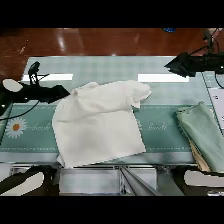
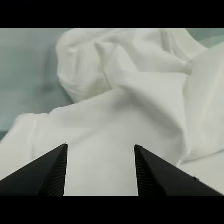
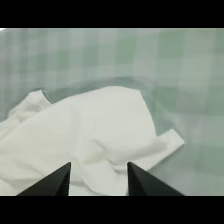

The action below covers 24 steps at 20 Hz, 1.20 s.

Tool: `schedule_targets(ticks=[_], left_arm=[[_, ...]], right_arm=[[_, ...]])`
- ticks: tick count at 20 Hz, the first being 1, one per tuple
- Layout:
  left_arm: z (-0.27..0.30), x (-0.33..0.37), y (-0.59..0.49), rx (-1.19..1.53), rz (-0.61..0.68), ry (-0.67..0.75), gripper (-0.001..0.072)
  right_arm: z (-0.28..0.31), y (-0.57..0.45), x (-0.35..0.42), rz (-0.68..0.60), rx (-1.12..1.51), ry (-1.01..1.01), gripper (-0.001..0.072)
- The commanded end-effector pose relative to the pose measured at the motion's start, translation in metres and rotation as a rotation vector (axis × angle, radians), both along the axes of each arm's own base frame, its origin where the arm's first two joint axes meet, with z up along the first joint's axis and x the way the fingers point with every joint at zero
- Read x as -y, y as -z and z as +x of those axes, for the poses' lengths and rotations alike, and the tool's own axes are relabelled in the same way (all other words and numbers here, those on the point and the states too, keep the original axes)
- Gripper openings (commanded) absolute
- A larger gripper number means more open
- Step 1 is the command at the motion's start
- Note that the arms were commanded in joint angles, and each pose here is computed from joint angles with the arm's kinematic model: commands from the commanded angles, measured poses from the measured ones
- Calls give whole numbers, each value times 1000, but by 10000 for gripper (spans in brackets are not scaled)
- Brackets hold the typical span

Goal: Fold the shirts.

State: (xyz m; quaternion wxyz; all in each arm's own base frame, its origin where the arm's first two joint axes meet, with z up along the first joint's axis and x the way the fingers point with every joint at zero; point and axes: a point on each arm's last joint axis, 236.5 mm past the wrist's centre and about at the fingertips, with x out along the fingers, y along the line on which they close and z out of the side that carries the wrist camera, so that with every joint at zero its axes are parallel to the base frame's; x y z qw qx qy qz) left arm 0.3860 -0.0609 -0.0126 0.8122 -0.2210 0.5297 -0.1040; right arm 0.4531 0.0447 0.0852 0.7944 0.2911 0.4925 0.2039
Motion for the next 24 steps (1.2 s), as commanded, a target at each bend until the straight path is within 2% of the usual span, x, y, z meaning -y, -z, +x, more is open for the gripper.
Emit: schedule_targets(ticks=[1, 2, 4, 6, 8, 10, 13, 17, 18, 19, 20, 24], left_arm=[[-11, -71, -6, -103, 103, -90, 510], [-19, -89, 1, -147, 108, -152, 509], [-28, -97, 17, -203, 96, -177, 509], [-33, -93, 35, -258, 84, -161, 509], [-38, -86, 54, -319, 70, -138, 509], [-45, -77, 72, -386, 56, -110, 509], [-53, -62, 91, -455, 41, -65, 508], [-52, -27, 95, -430, 16, 78, 506], [-51, -23, 95, -426, 22, 94, 480], [-51, -21, 93, -421, 24, 106, 231], [-50, -20, 92, -417, 26, 112, 17], [-50, -19, 90, -418, 24, 122, 18]], right_arm=[[-61, 26, 61, -187, -160, -21, 406], [-82, 40, 73, -223, -210, 20, 406], [-127, 75, 61, -173, -300, 70, 406], [-176, 111, 32, -144, -386, 23, 406], [-199, 130, 7, -116, -407, 25, 406], [-232, 141, -20, -89, -483, -64, 406], [-261, 155, -40, -122, -542, -175, 406], [-273, 163, -45, -170, -579, -209, 406], [-273, 162, -47, -165, -579, -207, 406], [-272, 162, -48, -159, -575, -204, 406], [-271, 162, -49, -155, -573, -201, 406], [-278, 168, -60, -128, -621, -246, 406]])
